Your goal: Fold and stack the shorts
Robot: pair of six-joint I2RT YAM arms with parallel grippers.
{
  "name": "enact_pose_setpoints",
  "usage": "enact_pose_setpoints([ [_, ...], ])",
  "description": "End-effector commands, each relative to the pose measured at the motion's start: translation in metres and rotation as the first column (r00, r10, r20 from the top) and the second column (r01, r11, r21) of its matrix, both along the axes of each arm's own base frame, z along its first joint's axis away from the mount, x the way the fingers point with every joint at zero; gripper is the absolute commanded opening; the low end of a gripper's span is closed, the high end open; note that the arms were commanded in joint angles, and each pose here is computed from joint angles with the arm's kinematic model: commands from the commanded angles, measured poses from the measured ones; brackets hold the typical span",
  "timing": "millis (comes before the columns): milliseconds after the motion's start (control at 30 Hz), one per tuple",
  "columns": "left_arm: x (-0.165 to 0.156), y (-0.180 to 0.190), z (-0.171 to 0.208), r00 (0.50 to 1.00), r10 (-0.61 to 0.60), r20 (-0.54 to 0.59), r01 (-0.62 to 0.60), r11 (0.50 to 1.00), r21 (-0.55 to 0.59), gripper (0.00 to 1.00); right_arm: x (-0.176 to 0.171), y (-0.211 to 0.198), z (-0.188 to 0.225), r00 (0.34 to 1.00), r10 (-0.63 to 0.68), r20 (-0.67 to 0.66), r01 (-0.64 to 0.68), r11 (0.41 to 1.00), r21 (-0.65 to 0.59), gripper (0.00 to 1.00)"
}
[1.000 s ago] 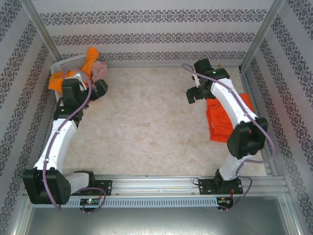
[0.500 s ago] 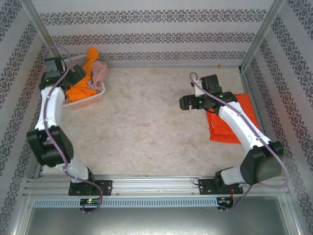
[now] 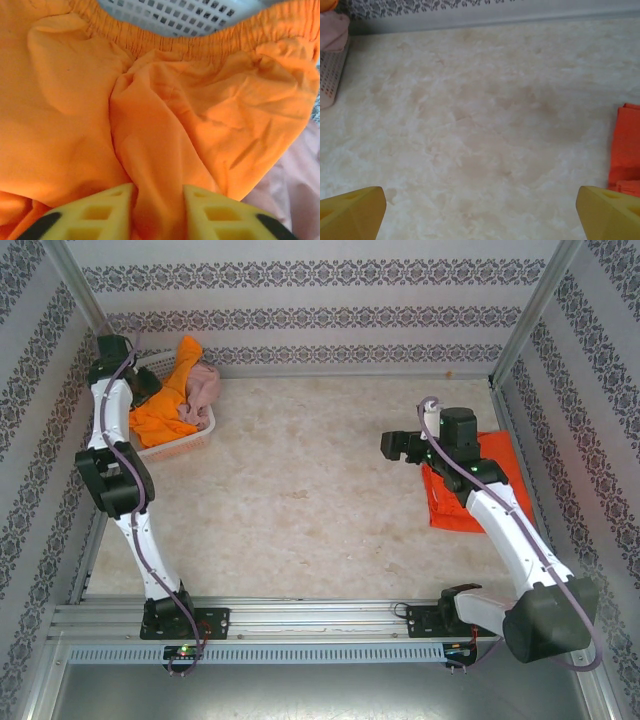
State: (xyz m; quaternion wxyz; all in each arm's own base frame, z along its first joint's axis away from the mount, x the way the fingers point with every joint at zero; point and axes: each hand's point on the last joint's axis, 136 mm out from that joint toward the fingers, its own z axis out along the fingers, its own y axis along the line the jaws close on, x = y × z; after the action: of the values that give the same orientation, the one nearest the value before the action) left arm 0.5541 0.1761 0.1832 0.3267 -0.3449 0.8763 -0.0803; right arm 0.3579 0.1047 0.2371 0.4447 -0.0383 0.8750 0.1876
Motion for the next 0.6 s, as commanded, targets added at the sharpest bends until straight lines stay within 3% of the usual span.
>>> enact_pose_setpoints([
  [0, -0.01, -0.006, 0.011, 1.0, -0.012, -0.021, 0.011, 1.0, -0.027, 0.12, 0.0, 0.001, 0.005, 1.0, 0.0, 0.024, -0.001, 0.999, 0.038, 0.98],
  [100, -0.009, -0.005, 0.032, 1.0, -0.015, 0.027, 0.015, 1.0, -0.01, 0.0, 0.001, 0.001, 0.002, 1.0, -0.005, 0.015, 0.004, 0.999, 0.043, 0.97],
  [233, -0.009, -0.002, 0.083, 0.991, -0.004, 0.133, -0.001, 0.999, 0.04, 0.0, 0.003, 0.002, 0.002, 1.0, -0.004, 0.008, 0.003, 0.999, 0.053, 0.98],
  [333, -0.011, 0.0, 0.142, 0.967, 0.001, 0.254, -0.024, 0.996, 0.087, 0.0, 0.005, 0.001, 0.003, 1.0, -0.013, 0.01, 0.012, 0.998, 0.06, 0.98],
  [567, -0.03, -0.001, 0.283, 0.831, -0.007, 0.556, -0.11, 0.978, 0.176, 0.0, 0.005, -0.003, -0.001, 0.999, -0.039, -0.009, 0.04, 0.995, 0.094, 0.98],
])
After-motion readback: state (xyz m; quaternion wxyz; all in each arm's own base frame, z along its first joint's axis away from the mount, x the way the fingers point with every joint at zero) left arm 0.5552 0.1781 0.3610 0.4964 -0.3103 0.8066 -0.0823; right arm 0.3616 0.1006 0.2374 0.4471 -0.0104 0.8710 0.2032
